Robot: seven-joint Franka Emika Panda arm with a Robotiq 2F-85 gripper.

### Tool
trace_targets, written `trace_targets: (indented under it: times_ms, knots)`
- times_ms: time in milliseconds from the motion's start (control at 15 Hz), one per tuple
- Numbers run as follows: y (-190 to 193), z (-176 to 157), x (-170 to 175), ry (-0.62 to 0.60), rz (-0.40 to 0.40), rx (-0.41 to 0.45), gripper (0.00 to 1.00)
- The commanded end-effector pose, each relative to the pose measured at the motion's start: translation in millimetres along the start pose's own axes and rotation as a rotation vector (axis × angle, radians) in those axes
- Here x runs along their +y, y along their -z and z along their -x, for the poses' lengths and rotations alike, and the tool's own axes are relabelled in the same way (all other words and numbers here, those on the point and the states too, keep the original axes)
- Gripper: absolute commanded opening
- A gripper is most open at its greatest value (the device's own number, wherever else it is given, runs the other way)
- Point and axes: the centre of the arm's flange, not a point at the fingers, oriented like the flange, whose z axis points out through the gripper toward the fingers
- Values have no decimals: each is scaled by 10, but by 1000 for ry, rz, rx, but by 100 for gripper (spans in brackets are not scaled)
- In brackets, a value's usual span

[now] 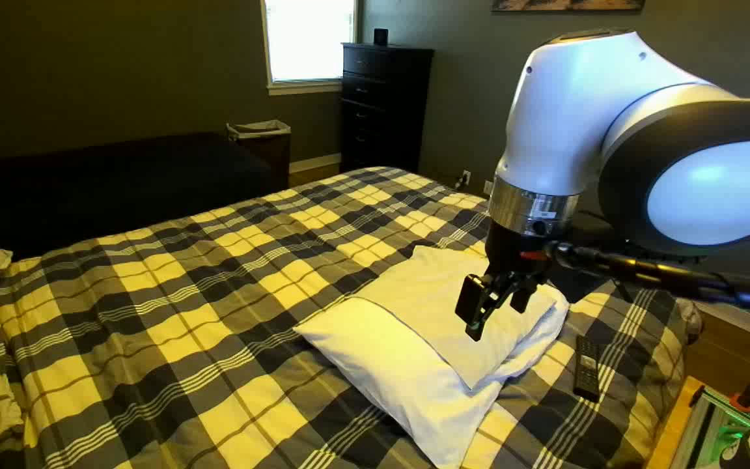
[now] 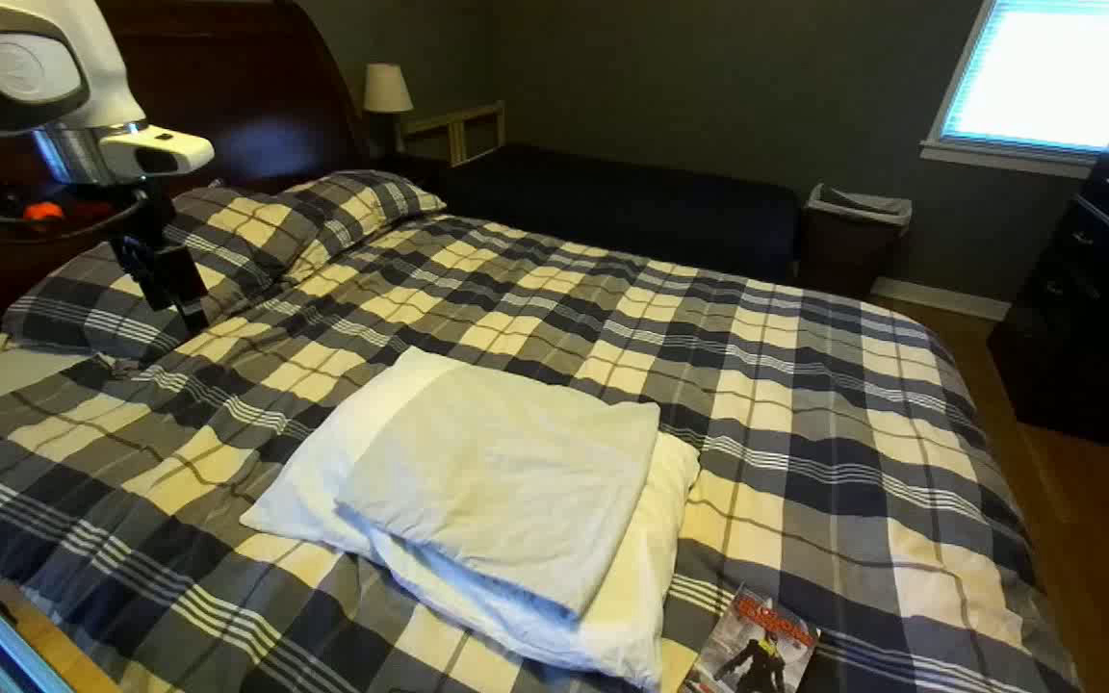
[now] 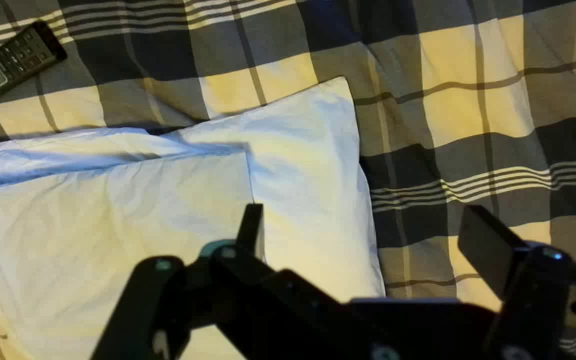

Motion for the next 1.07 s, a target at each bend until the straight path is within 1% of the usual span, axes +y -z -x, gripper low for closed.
trace_targets:
  times_ms: [0, 267, 400, 467, 533, 600, 733, 800, 1000]
  knots:
    - [0, 0, 0, 0, 0, 0, 100]
    - [0, 0, 0, 0, 0, 0, 100]
    - [-118, 31, 62, -6, 33, 13, 100]
    - [-175, 57, 115, -25, 73, 33, 100]
    - [-222, 83, 152, -23, 96, 42, 100]
    - [-289, 110, 203, -9, 153, 63, 100]
    - [-488, 125, 307, 68, 244, 88, 100]
    - [-563, 131, 352, 90, 279, 91, 100]
    - [-925, 173, 415, 158, 415, 122, 100]
